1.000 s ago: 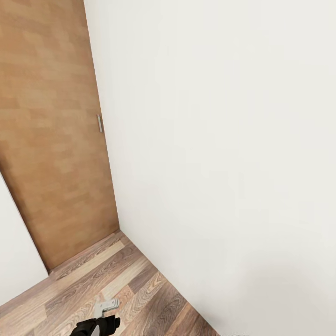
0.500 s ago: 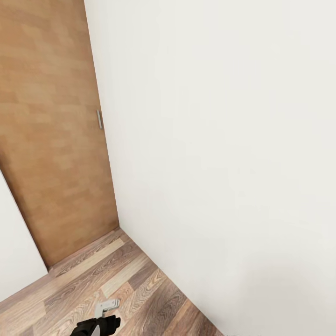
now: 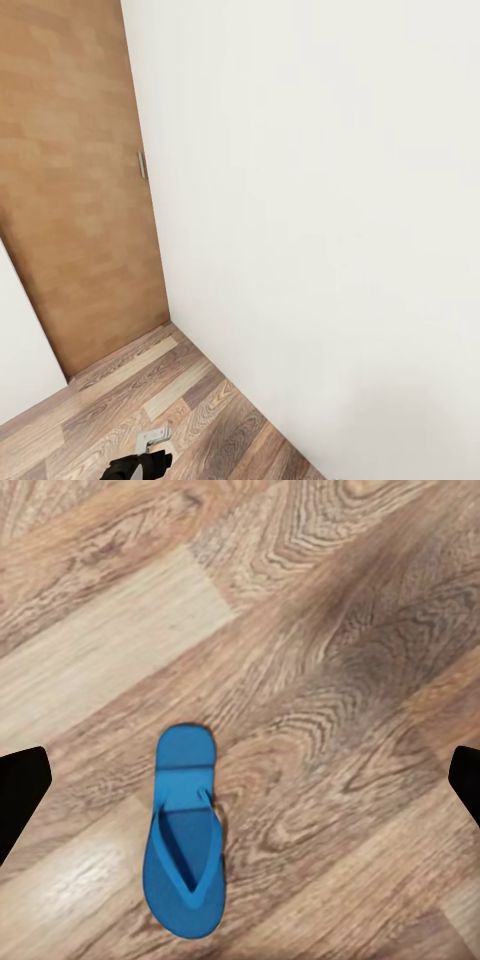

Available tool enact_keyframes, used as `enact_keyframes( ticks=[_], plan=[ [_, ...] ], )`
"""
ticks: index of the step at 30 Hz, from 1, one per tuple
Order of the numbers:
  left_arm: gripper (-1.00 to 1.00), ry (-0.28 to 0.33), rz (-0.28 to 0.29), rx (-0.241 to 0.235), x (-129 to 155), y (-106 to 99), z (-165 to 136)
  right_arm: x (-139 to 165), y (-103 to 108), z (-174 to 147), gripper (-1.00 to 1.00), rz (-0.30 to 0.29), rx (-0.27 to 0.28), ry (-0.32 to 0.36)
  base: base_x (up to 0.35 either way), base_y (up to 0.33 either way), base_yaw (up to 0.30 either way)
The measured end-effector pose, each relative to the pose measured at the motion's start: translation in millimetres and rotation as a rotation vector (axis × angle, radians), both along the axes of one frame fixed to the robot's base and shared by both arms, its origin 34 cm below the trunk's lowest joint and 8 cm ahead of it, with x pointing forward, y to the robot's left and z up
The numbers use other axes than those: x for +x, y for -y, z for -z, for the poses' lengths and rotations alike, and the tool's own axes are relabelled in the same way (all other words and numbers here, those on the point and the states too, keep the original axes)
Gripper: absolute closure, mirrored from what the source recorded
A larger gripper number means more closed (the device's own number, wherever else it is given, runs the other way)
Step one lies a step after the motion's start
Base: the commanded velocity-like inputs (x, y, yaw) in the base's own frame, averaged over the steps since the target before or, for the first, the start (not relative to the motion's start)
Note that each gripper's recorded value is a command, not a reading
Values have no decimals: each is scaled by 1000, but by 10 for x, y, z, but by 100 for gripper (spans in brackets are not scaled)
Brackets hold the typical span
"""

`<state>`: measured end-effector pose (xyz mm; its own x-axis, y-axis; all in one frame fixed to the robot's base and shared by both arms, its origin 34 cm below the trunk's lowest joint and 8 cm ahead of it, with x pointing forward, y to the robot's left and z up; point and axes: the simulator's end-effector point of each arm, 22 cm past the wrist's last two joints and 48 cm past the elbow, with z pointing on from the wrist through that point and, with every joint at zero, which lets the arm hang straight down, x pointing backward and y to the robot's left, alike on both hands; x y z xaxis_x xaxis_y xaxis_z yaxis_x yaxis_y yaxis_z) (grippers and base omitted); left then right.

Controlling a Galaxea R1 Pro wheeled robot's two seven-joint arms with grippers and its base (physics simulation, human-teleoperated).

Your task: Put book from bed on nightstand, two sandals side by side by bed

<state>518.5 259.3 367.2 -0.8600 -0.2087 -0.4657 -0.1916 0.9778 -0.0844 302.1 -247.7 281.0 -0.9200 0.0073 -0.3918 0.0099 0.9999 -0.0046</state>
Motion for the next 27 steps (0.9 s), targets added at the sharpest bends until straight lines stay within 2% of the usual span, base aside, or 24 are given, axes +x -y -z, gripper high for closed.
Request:
enact_keyframes(
  ticks=[2, 4, 5, 9, 13, 15, 18, 19, 20, 22, 23, 24, 25, 26, 27],
  plan=[
    [-100, 0, 0, 0, -10, 2, 43, 177, -53, -39, -100, 0, 7, 40, 0, 0, 0],
    [-100, 0, 1, 0, -20, 4, 87, 479, -215, -159, -100, 3, 29, 110, 0, 0, 0],
    [-100, 0, 1, -1, -26, 5, 109, 886, -336, -403, -100, 8, 48, 211, 0, 0, 0],
    [-100, -2, 1, -2, -45, 7, 196, 1473, -441, -836, -100, 18, 71, 375, 0, 0, 0],
    [-100, -1, 3, -1, -64, 9, 283, 1724, -459, -1045, -100, 41, 95, 444, 0, 0, 0],
    [-100, -2, 4, 0, -75, 10, 327, 1817, -549, -1141, -100, 63, 141, 449, 0, 0, 0],
    [-100, -2, 4, 0, -91, 12, 393, 1852, -813, -1213, -100, 94, 254, 408, 0, 0, 0],
    [-100, -2, 5, 0, -96, 14, 415, 1853, -953, -1254, -100, 108, 316, 385, 0, 0, 0],
    [-100, -2, 5, 0, -100, 16, 437, 1849, -1028, -1269, -100, 114, 350, 373, 0, 0, 0],
    [-100, -2, 6, 0, -109, 14, 479, 1836, -1326, -1383, -100, 129, 500, 332, 0, 0, 0],
    [-100, -1, 6, 0, -113, 18, 501, 1818, -1491, -1458, -100, 120, 584, 314, 0, 0, 0],
    [-100, -1, 6, 0, -119, 17, 523, 1804, -1582, -1495, -100, 109, 629, 307, 0, 0, 0],
    [-100, -2, 6, 0, -127, 20, 547, 1769, -1759, -1593, -100, 77, 718, 294, 0, 0, 0],
    [-100, -2, 6, 0, -132, 21, 569, 1741, -1853, -1640, -100, 56, 766, 287, 0, 0, 0],
    [-100, -2, 6, -1, -138, 22, 591, 1681, -2031, -1763, -100, 10, 861, 275, 0, 0, 0]
  ],
)
